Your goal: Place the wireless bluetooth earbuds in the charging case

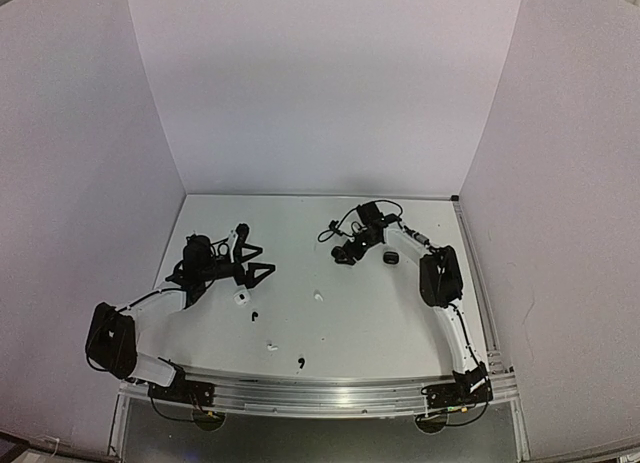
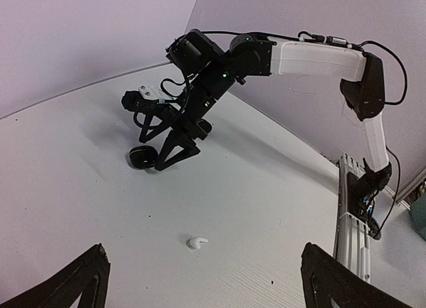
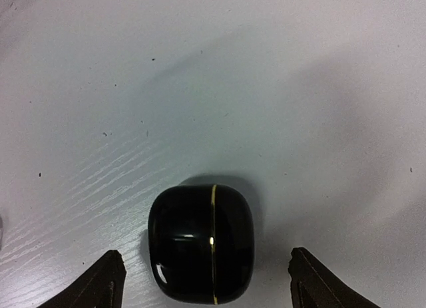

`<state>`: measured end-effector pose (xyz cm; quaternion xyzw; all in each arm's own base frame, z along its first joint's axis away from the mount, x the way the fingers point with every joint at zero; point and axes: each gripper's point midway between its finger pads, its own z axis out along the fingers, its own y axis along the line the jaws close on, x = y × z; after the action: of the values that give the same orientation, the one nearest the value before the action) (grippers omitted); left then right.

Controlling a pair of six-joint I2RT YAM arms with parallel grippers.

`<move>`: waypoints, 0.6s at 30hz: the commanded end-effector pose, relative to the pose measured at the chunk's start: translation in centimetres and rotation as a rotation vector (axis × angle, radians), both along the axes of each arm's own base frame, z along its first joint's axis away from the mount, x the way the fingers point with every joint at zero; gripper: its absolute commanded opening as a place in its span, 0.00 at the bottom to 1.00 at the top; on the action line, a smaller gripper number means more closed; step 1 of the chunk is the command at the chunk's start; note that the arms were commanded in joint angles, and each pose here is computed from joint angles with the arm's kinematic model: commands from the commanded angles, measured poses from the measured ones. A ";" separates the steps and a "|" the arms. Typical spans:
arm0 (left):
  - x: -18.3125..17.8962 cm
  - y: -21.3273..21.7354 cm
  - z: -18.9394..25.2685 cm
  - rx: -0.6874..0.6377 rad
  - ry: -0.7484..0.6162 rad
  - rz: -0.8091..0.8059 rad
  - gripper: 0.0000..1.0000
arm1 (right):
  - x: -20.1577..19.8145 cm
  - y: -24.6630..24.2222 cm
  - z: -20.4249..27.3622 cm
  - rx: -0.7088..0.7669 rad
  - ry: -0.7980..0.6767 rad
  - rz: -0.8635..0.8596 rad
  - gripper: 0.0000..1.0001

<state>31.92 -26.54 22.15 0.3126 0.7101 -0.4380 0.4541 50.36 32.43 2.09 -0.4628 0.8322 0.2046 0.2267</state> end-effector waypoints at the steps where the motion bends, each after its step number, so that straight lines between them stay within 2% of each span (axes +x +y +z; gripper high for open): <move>1: 0.2 0.4 0.9 -0.010 -0.039 0.011 0.99 | -0.2 0.8 -2.4 -0.047 -0.020 0.047 0.77; 3: 0.2 0.4 1.0 -0.010 -0.043 0.013 0.99 | 0.0 0.8 -2.5 -0.050 -0.025 0.044 0.72; 6: 0.2 0.5 1.0 -0.011 -0.041 0.017 0.99 | 0.3 0.8 -2.5 -0.052 -0.025 0.026 0.53; 11: 0.2 0.6 1.1 -0.013 -0.043 0.018 0.99 | 0.2 0.8 -2.2 -0.057 -0.031 0.027 0.38; 15: 0.6 0.9 1.5 -0.027 -0.036 0.041 1.00 | 0.1 1.7 0.9 -0.045 -0.096 0.065 0.28; 18: 0.9 1.2 1.8 -0.041 -0.026 0.056 0.99 | -0.1 3.1 5.5 -0.034 -0.197 0.098 0.24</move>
<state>32.32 -26.07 22.17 0.3039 0.7136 -0.4364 0.4561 50.97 33.94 1.54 -0.4921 0.8155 0.1776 0.2476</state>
